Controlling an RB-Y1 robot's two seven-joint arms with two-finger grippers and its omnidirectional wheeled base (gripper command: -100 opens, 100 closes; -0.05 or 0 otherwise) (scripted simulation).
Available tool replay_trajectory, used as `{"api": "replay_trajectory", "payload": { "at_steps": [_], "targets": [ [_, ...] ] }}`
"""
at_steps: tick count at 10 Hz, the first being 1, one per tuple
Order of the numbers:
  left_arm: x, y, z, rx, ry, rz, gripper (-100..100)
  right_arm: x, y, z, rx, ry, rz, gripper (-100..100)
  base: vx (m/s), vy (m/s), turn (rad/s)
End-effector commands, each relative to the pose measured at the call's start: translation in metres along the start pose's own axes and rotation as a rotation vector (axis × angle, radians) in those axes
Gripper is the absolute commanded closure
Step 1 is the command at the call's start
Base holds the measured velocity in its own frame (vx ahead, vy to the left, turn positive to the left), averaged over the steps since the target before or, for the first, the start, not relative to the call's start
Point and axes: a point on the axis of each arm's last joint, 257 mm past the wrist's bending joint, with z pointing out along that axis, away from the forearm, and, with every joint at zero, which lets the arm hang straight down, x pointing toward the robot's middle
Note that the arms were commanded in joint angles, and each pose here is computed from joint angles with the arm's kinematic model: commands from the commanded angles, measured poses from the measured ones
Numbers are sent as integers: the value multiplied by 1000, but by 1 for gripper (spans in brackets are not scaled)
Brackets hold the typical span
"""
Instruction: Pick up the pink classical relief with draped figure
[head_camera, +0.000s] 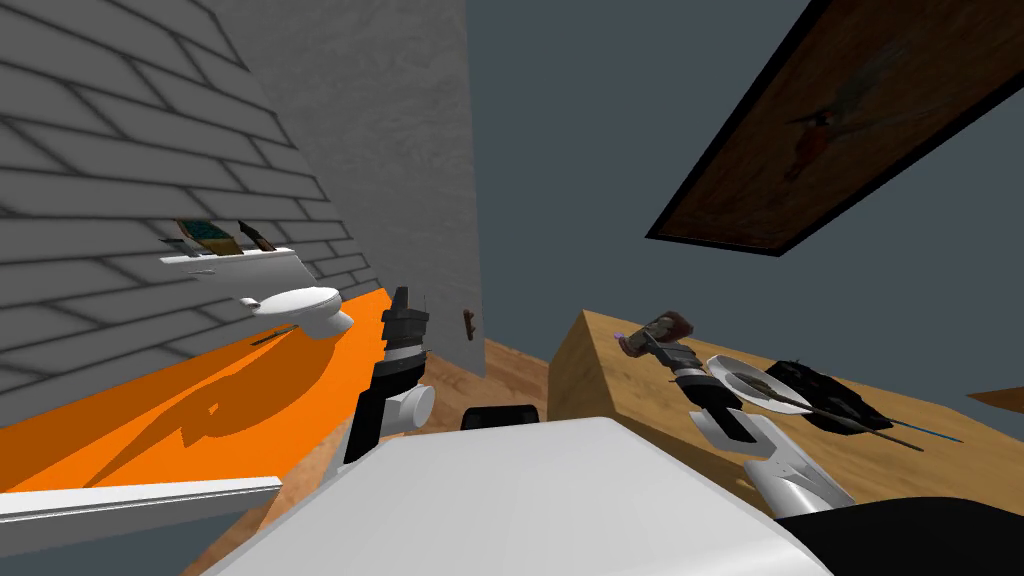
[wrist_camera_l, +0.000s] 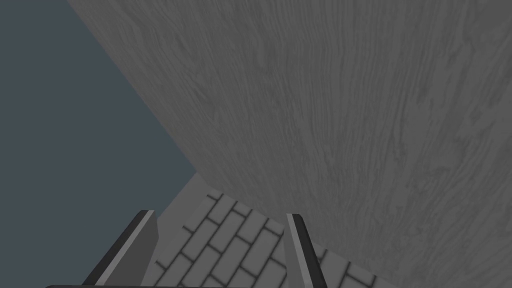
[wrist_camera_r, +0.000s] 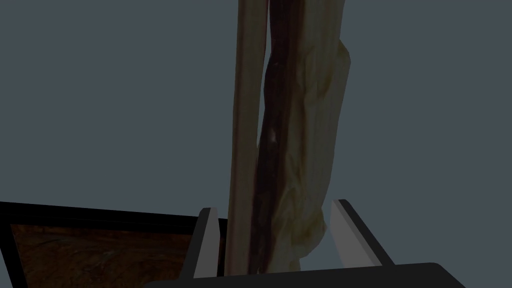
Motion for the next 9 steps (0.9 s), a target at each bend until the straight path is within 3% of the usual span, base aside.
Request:
{"api": "replay_trajectory", "payload": {
  "at_steps": [1,3,4,5,6,7,8,9],
  "targets": [
    [0,0,0,0,0,0,0,8,27,3,-28,15,10,100,51,-58,-310],
    [0,0,0,0,0,0,0,-14,39,10,-54,-29,0,100,32,-30,-72],
    [0,0,0,0,0,0,0,-14,39,10,-54,-29,0,100,2,-7,19],
    [0,0,0,0,0,0,0,-4,60,11,-69,-7,11,100,43,-43,-278],
    [0,0,0,0,0,0,0,-19,67,15,-86,-37,5,100,42,-38,-204],
    [0,0,0,0,0,0,0,-23,69,16,-90,-45,3,100,13,-18,1],
    [0,0,0,0,0,0,0,-16,90,17,-105,-28,14,100,32,-41,-234],
    [0,0,0,0,0,0,0,-26,95,19,-115,-49,10,100,42,-44,-177]
  ]
}}
